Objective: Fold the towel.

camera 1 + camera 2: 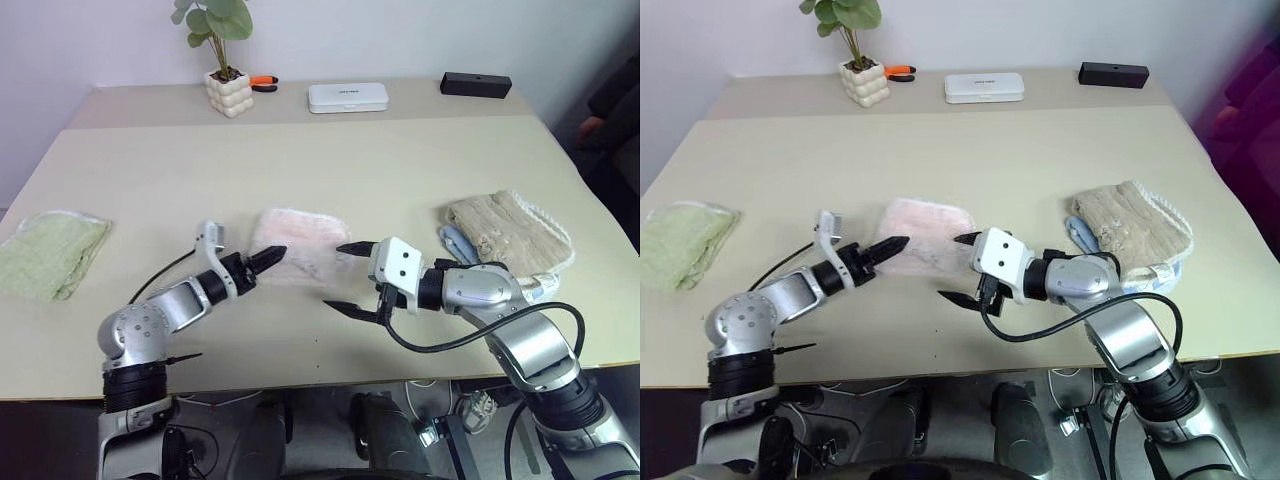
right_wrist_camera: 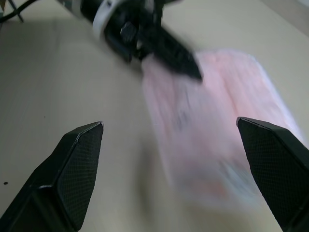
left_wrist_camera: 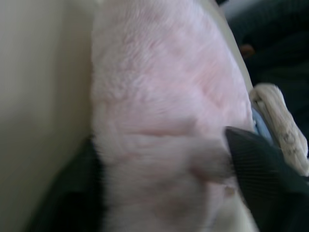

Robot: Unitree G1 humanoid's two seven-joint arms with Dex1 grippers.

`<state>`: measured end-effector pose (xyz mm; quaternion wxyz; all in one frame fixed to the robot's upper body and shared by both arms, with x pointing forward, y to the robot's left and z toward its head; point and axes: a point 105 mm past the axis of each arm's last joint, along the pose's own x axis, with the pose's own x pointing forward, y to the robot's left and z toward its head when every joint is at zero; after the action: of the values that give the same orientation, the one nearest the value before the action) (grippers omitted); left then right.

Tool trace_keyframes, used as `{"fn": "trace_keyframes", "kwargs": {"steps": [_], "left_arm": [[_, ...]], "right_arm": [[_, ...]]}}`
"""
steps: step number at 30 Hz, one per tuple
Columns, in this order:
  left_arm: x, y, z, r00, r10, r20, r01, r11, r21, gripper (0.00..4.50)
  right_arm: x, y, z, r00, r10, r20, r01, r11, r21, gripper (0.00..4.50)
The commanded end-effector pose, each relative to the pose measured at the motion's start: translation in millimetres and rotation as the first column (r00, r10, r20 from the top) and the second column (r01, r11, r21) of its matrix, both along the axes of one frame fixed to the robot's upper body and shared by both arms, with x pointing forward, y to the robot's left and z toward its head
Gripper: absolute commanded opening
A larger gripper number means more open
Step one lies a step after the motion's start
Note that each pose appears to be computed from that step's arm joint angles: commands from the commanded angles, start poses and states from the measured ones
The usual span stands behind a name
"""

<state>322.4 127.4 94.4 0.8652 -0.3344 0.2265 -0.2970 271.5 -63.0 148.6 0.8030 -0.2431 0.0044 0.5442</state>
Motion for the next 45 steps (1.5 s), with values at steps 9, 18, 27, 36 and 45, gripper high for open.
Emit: {"fn": "trace_keyframes", "kwargs": {"steps": [9,18,27,36,45], "left_arm": [[32.6,69.6,63.8,0.851,0.469,0.238,-0.443,0.883,-0.155,0.06],[-17.8,258.6,123.5,0.178,0.935,0.307,-0.905,0.278,-0.322,0.06],[-73.2,302.0,48.4,0.012,0.994,0.108,-0.974,0.037,-0.224,0.06],[-93.8,303.5,59.4,-0.039,0.990,0.136,-0.956,0.003,-0.294,3.06],[-110.3,293.8,132.9,0.006,0.826,0.564,-0.982,0.112,-0.154,4.01]], "right_arm": [[-6.1,9.9,11.9,0.998,0.008,0.067,-0.010,1.000,0.023,4.50],[-4.8,9.0,7.9,0.998,0.021,0.059,-0.022,1.000,0.012,4.50],[-0.7,9.6,3.4,0.997,0.047,0.060,-0.047,0.999,0.000,4.50],[0.8,7.8,2.2,0.996,0.064,0.059,-0.064,0.998,-0.010,4.50],[26.0,-7.4,15.2,0.999,-0.004,0.044,0.001,0.998,0.067,4.50]]}}
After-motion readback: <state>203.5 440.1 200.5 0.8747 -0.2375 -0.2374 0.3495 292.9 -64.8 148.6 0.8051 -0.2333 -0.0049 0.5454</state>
